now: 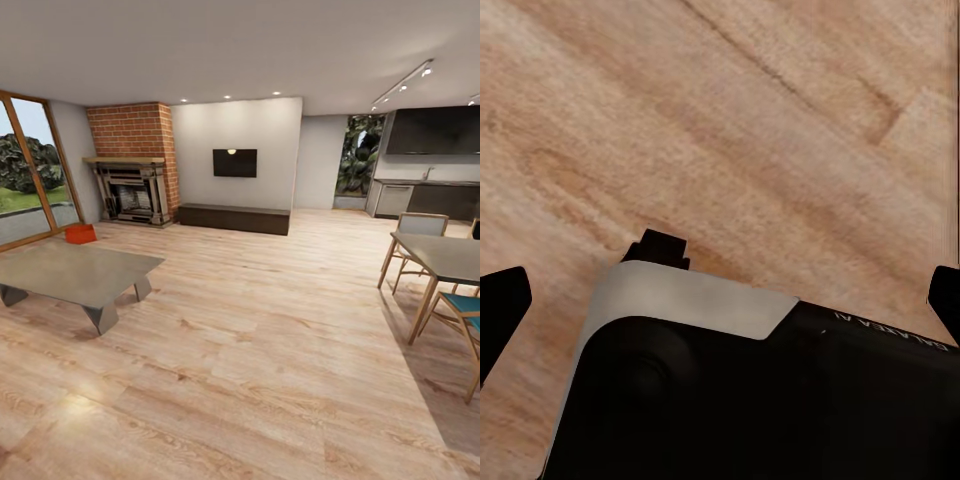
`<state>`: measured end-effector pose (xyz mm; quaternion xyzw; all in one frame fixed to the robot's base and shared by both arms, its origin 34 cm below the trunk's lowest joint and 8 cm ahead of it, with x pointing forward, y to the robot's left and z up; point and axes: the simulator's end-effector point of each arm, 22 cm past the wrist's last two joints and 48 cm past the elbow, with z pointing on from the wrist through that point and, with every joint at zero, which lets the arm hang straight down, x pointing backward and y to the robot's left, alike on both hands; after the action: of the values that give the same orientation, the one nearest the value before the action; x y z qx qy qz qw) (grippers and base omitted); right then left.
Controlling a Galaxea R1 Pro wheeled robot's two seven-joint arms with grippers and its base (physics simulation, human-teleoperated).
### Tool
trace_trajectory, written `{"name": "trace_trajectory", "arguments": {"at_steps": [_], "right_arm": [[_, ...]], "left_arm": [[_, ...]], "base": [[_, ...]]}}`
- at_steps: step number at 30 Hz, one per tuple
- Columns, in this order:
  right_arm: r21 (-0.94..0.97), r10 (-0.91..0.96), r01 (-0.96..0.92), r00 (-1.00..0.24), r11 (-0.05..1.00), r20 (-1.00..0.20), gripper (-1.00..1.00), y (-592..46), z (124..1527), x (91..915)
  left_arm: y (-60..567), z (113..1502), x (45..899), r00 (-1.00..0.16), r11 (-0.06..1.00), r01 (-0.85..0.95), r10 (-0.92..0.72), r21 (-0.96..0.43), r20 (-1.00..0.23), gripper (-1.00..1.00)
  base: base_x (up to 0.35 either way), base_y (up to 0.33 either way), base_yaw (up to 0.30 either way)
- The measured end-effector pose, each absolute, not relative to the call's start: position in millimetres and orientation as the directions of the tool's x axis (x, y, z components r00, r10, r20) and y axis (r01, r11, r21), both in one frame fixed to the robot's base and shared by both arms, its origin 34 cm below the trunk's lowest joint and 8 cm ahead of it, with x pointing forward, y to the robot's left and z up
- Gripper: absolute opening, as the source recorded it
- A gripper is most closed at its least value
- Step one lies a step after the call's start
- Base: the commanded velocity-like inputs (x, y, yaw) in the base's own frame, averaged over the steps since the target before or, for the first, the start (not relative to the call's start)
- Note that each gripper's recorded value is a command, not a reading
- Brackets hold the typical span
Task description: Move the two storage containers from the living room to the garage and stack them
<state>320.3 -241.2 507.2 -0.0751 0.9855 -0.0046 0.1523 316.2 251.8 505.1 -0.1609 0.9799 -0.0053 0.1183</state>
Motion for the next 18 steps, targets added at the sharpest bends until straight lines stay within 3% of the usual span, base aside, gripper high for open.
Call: {"name": "trace_trajectory", "arguments": {"at_steps": [18], "right_arm": [[-0.033,-0.150,-0.146,-0.943,0.989,-0.297,1.00,-242.3,507.1,319.9]], "left_arm": [[251.8,505.1,316.2,-0.920,0.948,-0.314,-0.317,-0.048,-0.230,1.00]], "base": [[0.321,0.000,0.000]]}}
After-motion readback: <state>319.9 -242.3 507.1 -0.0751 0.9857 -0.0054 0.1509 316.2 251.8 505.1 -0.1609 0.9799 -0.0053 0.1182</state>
